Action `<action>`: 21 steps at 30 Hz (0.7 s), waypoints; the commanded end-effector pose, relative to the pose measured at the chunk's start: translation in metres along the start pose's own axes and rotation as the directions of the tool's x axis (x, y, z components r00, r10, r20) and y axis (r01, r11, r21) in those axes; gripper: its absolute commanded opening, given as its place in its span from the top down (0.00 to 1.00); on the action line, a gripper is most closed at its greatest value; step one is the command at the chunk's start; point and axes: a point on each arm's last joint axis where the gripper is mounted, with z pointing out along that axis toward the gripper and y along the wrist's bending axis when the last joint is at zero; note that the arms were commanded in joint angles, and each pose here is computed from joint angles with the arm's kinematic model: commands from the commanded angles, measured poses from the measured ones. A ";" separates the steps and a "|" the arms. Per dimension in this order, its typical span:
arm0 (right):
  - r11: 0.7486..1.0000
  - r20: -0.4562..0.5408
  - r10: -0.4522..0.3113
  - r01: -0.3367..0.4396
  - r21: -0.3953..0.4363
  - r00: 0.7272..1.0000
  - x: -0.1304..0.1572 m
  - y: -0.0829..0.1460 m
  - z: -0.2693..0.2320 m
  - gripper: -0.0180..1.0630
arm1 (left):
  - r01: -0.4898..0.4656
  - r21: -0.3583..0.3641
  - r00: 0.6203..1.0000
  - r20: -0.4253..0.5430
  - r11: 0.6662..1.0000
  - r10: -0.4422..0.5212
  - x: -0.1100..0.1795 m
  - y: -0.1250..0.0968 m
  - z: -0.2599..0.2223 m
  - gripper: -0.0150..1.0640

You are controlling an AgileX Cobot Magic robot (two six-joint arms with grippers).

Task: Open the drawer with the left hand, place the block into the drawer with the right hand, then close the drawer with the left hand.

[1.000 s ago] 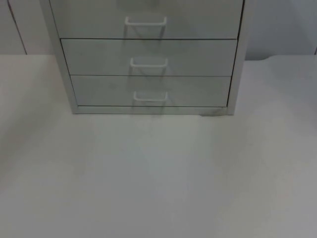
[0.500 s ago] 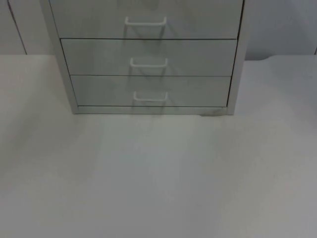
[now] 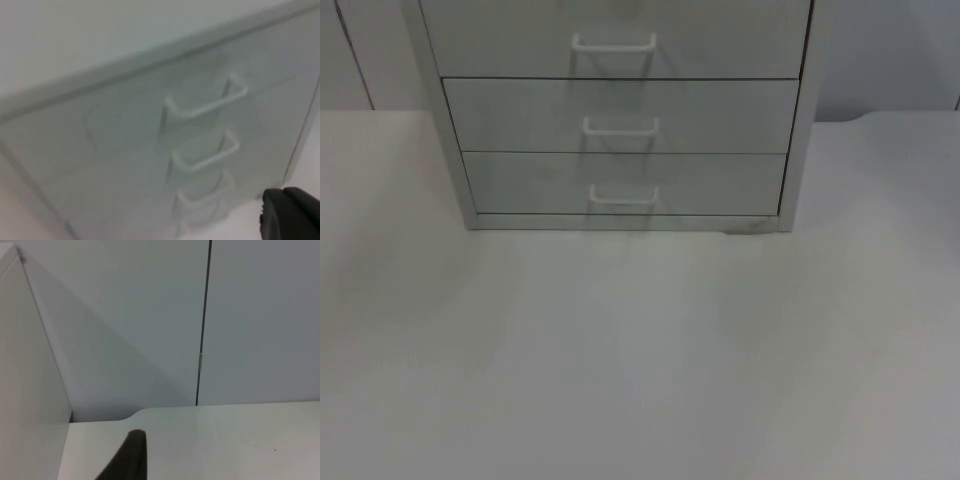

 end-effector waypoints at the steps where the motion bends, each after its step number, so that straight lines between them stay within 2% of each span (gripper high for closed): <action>1: 1.000 0.012 -0.001 0.001 0.005 1.000 -0.001 -0.001 -0.002 0.03 | 0.094 -0.091 0.992 -0.071 0.991 -0.101 0.006 0.009 -0.008 0.99; 13: 1.000 0.014 0.001 -0.001 0.004 1.000 -0.001 -0.001 -0.002 0.03 | 0.099 -0.128 0.985 -0.126 0.987 -0.115 0.019 0.013 -0.032 0.99; 16: 1.000 0.014 0.001 -0.001 0.004 1.000 -0.001 -0.001 -0.002 0.03 | 0.010 -0.122 0.990 -0.140 0.992 -0.027 0.028 0.015 -0.053 0.99; 21: 1.000 0.014 0.001 -0.001 0.004 1.000 -0.001 -0.001 -0.002 0.03 | -0.044 -0.156 0.987 -0.158 0.987 0.019 0.037 0.020 -0.081 0.99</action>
